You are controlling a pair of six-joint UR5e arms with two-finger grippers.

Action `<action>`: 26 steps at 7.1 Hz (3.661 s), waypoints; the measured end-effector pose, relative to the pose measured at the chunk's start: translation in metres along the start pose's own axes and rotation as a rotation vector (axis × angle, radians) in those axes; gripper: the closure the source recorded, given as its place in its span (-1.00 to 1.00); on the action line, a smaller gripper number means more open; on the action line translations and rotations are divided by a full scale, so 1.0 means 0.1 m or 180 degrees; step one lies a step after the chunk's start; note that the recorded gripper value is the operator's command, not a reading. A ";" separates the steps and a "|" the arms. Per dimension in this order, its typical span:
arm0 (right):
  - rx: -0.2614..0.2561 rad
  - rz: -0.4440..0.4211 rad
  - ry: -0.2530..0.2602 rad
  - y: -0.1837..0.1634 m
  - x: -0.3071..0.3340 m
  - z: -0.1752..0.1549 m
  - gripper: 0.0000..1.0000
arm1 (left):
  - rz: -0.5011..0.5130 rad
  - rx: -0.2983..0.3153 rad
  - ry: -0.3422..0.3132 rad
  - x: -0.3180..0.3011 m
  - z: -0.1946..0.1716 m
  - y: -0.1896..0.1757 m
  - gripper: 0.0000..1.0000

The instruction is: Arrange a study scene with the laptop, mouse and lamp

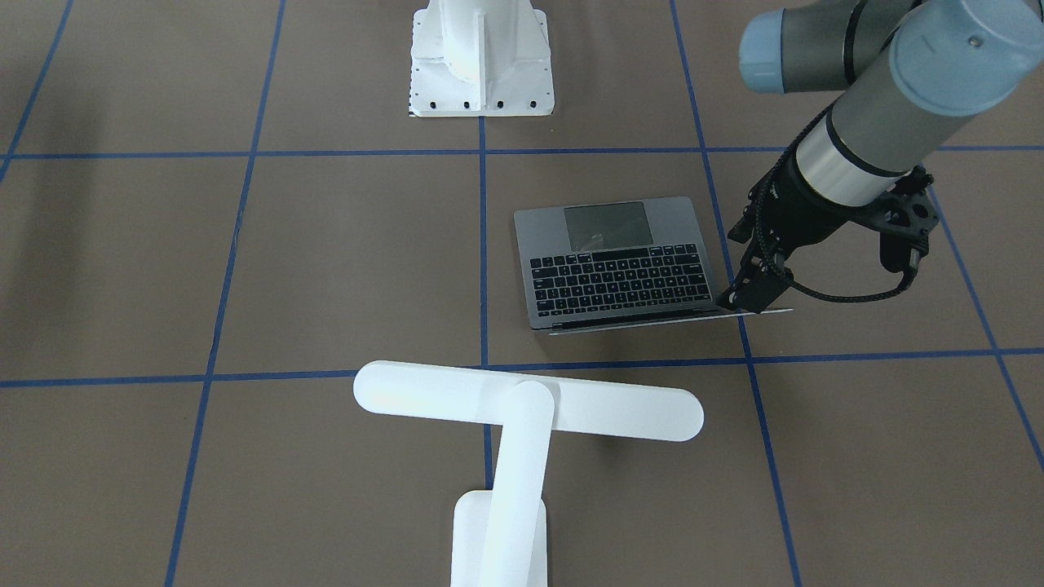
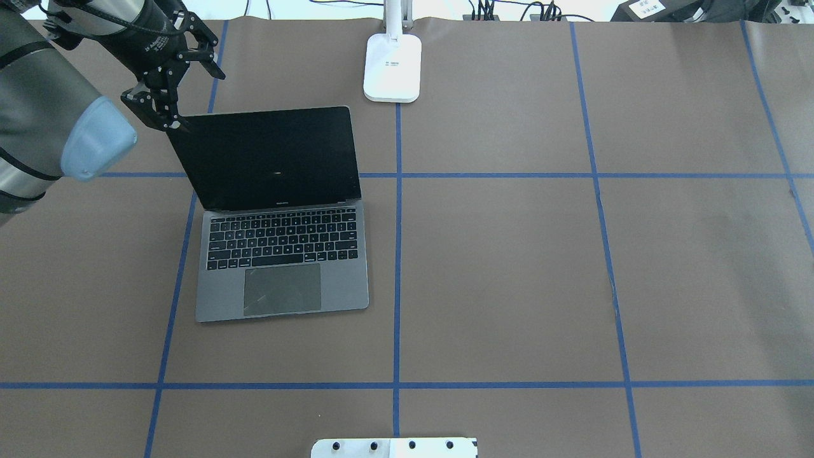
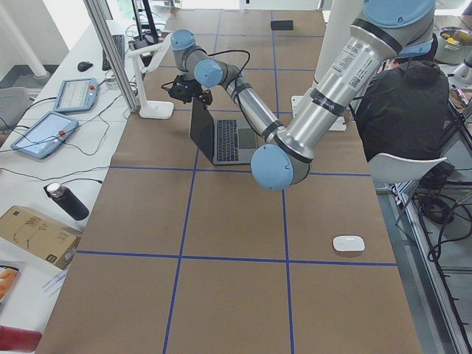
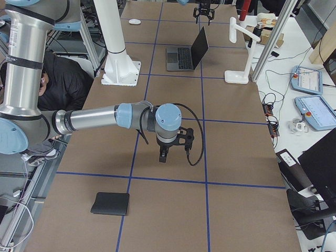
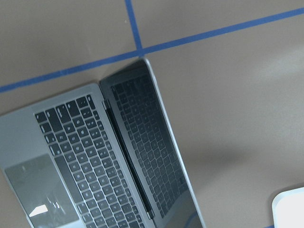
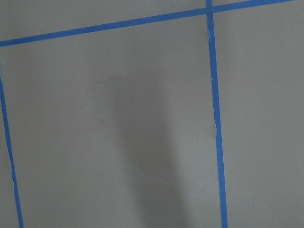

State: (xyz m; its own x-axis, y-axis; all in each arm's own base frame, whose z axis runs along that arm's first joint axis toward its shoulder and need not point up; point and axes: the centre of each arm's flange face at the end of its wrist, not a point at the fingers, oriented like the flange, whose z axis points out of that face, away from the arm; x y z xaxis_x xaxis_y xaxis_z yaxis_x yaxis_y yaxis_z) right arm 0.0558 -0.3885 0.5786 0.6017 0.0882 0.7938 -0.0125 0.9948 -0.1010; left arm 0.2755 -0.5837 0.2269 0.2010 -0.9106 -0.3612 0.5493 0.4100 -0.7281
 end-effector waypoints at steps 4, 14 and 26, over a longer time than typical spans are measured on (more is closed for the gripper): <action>-0.0037 -0.0095 0.0015 -0.01 0.14 0.10 -1.00 | 0.0856 0.0167 0.0067 -0.35 -0.05 -0.09 -1.00; -0.0753 -0.1995 -0.0274 0.50 1.55 1.15 -0.99 | 0.2524 0.0253 -0.0242 -1.39 0.09 -0.70 -1.00; -0.1256 -0.2508 -0.0576 0.56 2.02 1.84 -0.99 | 0.3304 0.0189 -0.0484 -2.32 0.16 -1.20 -1.00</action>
State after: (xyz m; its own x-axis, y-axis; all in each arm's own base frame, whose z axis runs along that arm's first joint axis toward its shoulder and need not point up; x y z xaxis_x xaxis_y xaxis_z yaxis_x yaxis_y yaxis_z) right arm 0.0291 -0.3059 0.8436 0.1843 -0.5726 0.7989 0.6459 0.6832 0.3407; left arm 0.1760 -0.4228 0.4070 0.6936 -0.1121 -0.7116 0.0870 0.9936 -0.0718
